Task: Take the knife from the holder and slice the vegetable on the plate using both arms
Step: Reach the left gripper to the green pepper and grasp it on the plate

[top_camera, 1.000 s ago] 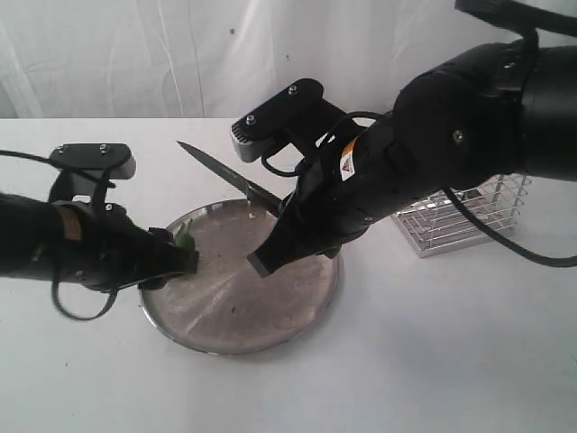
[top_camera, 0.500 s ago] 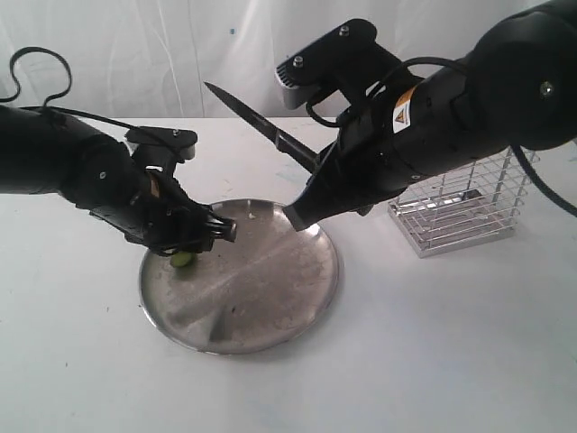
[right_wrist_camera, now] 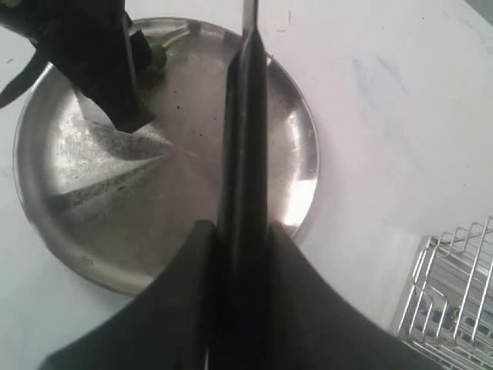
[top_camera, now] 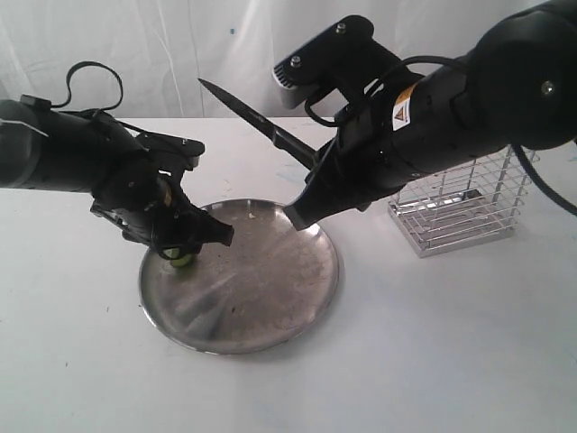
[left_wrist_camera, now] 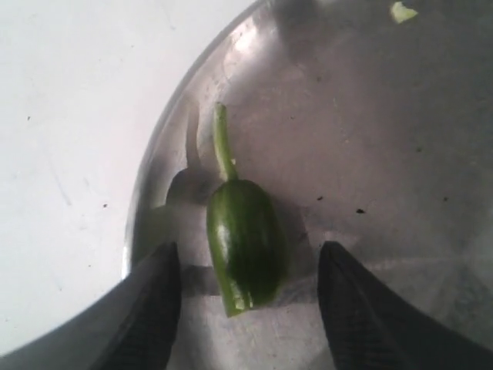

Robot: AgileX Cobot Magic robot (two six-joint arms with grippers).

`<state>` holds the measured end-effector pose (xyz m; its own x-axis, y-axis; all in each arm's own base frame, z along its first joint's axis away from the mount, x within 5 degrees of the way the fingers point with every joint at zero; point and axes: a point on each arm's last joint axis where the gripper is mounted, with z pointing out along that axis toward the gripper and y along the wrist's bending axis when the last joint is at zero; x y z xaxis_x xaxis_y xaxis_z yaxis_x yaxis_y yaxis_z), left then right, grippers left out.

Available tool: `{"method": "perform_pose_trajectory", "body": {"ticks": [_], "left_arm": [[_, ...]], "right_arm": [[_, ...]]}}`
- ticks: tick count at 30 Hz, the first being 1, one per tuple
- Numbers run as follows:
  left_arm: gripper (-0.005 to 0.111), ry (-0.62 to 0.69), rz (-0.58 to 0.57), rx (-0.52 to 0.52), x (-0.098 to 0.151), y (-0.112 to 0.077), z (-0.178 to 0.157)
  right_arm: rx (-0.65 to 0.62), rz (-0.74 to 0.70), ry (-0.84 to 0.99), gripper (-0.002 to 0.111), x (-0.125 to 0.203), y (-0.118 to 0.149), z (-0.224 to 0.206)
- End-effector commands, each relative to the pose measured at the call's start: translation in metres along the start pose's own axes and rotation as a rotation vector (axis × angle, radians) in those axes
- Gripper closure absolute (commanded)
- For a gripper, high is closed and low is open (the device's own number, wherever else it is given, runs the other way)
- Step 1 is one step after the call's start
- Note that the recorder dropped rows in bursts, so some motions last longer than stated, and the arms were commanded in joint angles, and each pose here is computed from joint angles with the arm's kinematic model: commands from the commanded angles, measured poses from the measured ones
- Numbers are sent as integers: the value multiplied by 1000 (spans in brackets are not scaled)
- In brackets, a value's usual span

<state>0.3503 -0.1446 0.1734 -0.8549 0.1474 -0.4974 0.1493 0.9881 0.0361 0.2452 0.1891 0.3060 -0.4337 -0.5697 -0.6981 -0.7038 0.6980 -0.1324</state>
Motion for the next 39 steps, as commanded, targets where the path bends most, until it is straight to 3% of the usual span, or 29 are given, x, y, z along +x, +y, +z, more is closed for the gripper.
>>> {"method": "perform_pose_trajectory", "body": {"ticks": [1, 10, 12, 15, 18, 19, 22, 26, 29, 32, 36, 39], "left_arm": [[49, 20, -5, -15, 3, 0, 11], [51, 20, -16, 10, 7, -5, 32], [58, 26, -15, 9, 9, -5, 35], [78, 30, 2, 7, 9, -5, 35], [96, 25, 102, 4, 7, -4, 29], [102, 25, 183, -2, 6, -2, 24], [107, 38, 293, -25, 3, 2, 8], [107, 54, 249, -7, 2, 3, -9], [107, 65, 253, 94, 6, -14, -13], [107, 40, 372, 184, 16, -39, -8], [107, 61, 447, 212, 31, -62, 4], [105, 80, 460, 214, 36, -66, 9]], "right_arm": [[18, -10, -47, 108, -3, -4, -4], [19, -10, -51, 108, -4, -4, -4], [19, -10, -51, 108, -4, -4, -4], [19, -10, -51, 108, -4, -4, -4], [19, -10, -51, 108, -4, -4, -4], [19, -10, -51, 108, -4, -4, -4], [15, -10, -31, 108, -2, -4, -4], [4, 25, 25, 108, 4, -3, -4], [1, 49, 47, 108, 9, -2, -2], [20, 110, 62, 108, 17, -9, 1], [41, 159, 119, 108, 41, -17, 0], [40, 160, 141, 108, 54, -14, -3]]}}
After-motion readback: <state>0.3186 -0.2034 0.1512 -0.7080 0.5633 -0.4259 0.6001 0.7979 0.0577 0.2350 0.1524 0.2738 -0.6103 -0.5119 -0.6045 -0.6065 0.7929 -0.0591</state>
